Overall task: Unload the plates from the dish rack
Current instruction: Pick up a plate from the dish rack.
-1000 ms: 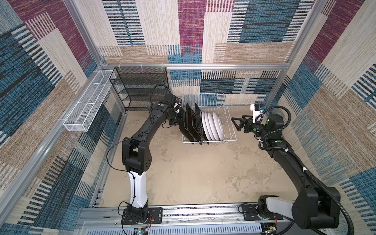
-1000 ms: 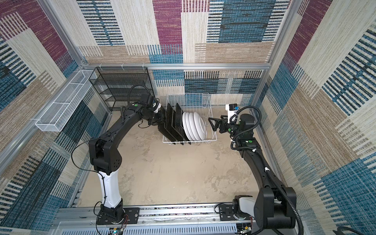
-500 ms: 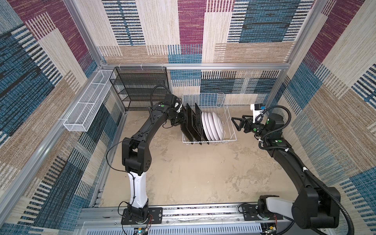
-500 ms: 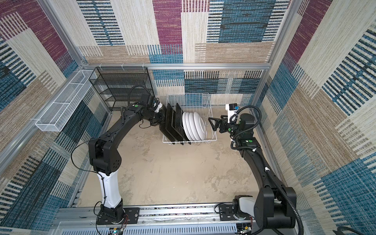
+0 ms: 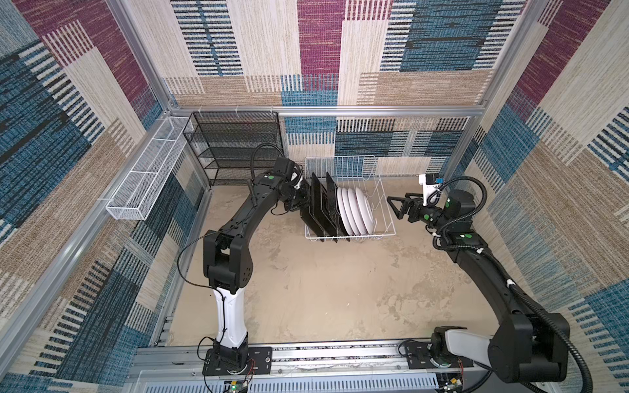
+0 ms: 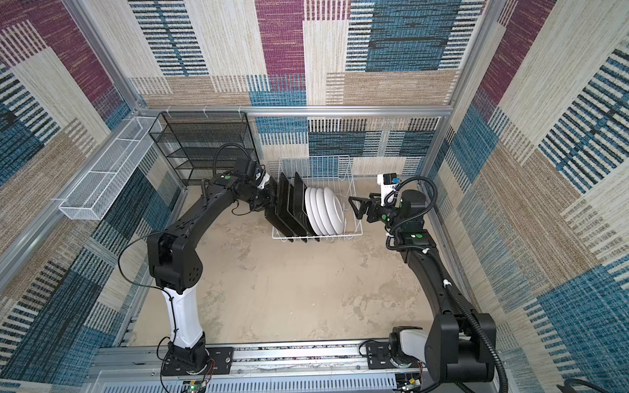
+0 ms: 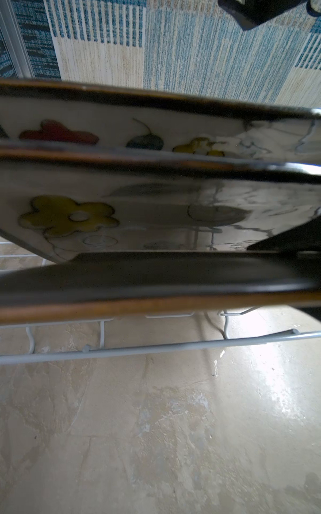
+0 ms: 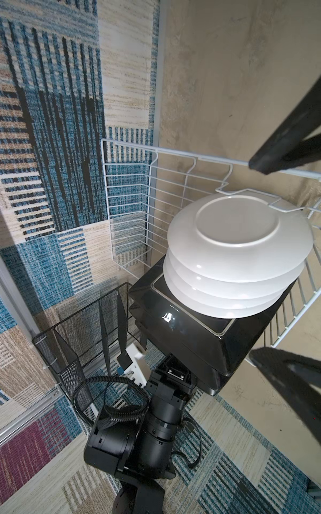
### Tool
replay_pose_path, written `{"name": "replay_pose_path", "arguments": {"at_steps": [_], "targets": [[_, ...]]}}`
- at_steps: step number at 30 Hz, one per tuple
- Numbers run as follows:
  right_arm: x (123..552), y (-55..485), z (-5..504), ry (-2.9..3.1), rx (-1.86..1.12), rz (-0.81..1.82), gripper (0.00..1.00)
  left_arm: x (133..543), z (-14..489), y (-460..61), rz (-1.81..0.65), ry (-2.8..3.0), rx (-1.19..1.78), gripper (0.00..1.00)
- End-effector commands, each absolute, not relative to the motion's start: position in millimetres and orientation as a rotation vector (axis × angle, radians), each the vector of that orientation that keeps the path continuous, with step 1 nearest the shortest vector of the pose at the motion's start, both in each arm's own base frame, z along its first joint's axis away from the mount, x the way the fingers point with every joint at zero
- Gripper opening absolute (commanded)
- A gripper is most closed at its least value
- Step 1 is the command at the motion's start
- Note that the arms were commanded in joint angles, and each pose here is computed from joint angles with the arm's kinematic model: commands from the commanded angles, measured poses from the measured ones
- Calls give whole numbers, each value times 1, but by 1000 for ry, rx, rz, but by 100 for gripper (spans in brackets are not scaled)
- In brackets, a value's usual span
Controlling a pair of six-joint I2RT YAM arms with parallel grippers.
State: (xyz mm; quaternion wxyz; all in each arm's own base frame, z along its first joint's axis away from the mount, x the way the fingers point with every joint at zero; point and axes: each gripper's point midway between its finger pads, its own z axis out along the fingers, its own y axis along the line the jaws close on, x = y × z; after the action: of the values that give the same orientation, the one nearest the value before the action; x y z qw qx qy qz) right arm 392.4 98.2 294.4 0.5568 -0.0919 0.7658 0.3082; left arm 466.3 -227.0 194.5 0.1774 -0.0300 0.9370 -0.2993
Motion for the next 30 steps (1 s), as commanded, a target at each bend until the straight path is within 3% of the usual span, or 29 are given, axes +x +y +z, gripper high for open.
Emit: {"name": "replay_pose_path", "arguments": {"at_steps": [1, 30], "targets": [[396, 95, 303, 1790, -207, 705, 100, 455, 200, -226, -859, 2684, -73, 0], [392, 99, 320, 1759, -225, 737, 100, 440, 282, -208, -877, 2514, -22, 0]]}}
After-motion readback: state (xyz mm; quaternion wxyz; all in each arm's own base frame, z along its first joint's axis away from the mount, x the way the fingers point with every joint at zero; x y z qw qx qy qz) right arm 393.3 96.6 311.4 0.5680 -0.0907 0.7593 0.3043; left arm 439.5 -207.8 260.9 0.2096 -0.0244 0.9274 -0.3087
